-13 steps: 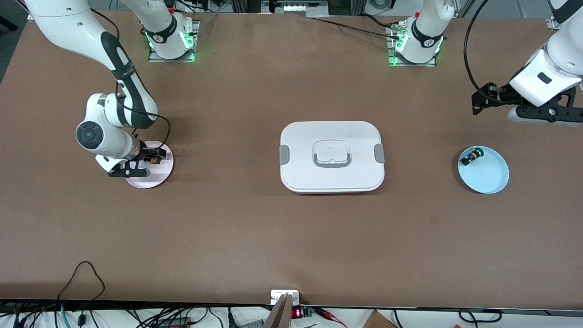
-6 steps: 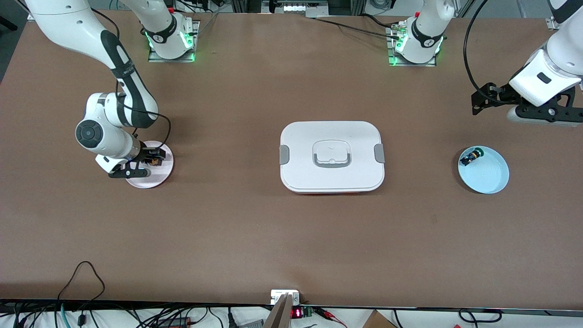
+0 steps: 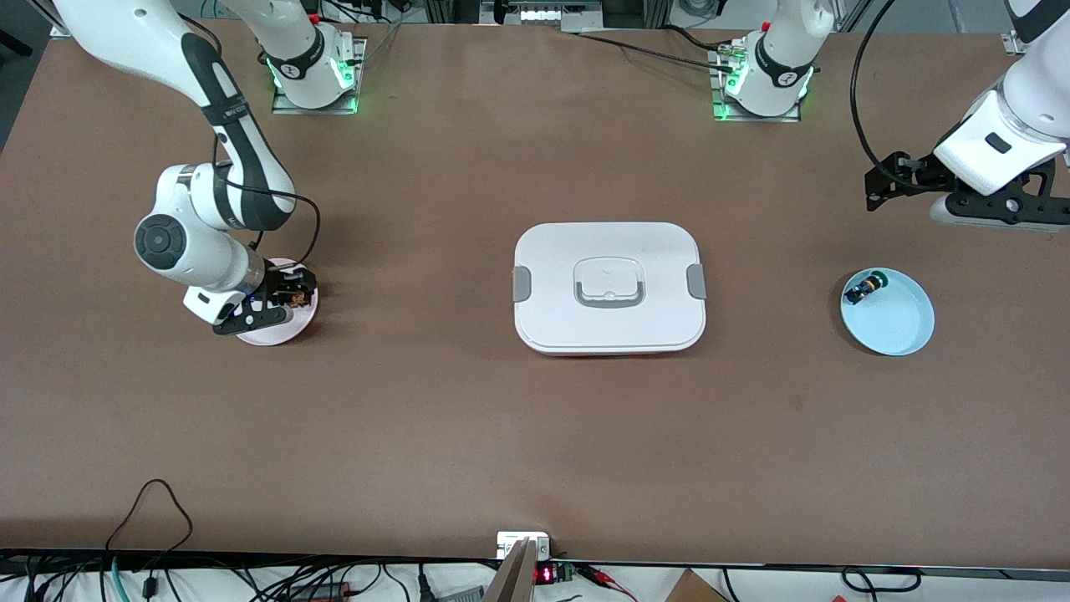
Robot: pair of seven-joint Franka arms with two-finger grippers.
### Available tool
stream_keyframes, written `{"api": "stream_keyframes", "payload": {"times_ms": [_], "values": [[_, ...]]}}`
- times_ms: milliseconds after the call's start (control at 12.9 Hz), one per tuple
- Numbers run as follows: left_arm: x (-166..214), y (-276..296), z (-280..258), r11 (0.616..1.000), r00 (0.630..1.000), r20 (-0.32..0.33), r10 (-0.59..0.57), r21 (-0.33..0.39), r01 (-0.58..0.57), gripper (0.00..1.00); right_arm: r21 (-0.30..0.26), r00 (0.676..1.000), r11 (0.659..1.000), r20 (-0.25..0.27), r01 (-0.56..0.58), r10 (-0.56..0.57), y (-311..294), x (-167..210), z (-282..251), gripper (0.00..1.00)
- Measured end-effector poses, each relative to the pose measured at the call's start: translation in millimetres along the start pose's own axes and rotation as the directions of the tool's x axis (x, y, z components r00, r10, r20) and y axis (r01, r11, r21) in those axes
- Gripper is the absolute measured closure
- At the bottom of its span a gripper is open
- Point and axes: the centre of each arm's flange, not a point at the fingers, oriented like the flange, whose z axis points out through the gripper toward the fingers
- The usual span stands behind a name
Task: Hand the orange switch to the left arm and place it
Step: 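Lift the orange switch with the right gripper above the plate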
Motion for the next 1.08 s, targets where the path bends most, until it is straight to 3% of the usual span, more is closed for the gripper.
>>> {"api": "stream_keyframes", "payload": {"times_ms": [154, 463, 850, 1081], "values": [[0, 0, 0, 1.0, 1.0, 0.0, 0.0, 0.0, 0.0, 0.0, 0.033, 0.999, 0.999, 0.042, 0.028, -0.03, -3, 10, -32, 0.26], [0, 0, 0, 1.0, 1.0, 0.0, 0.0, 0.0, 0.0, 0.0, 0.042, 0.997, 0.996, -0.001, 0.081, -0.081, -12, 28, -91, 0.26], [0, 1, 0, 1.0, 1.0, 0.0, 0.0, -0.006, 0.0, 0.0, 0.08, 0.972, 0.978, -0.147, 0.194, -0.181, -77, 35, -168, 0.26], [1, 2, -4, 1.0, 1.0, 0.003, 0.002, -0.008, -0.002, 0.0, 0.097, 0.921, 0.937, -0.243, 0.335, -0.304, -120, 24, -216, 0.26]]}}
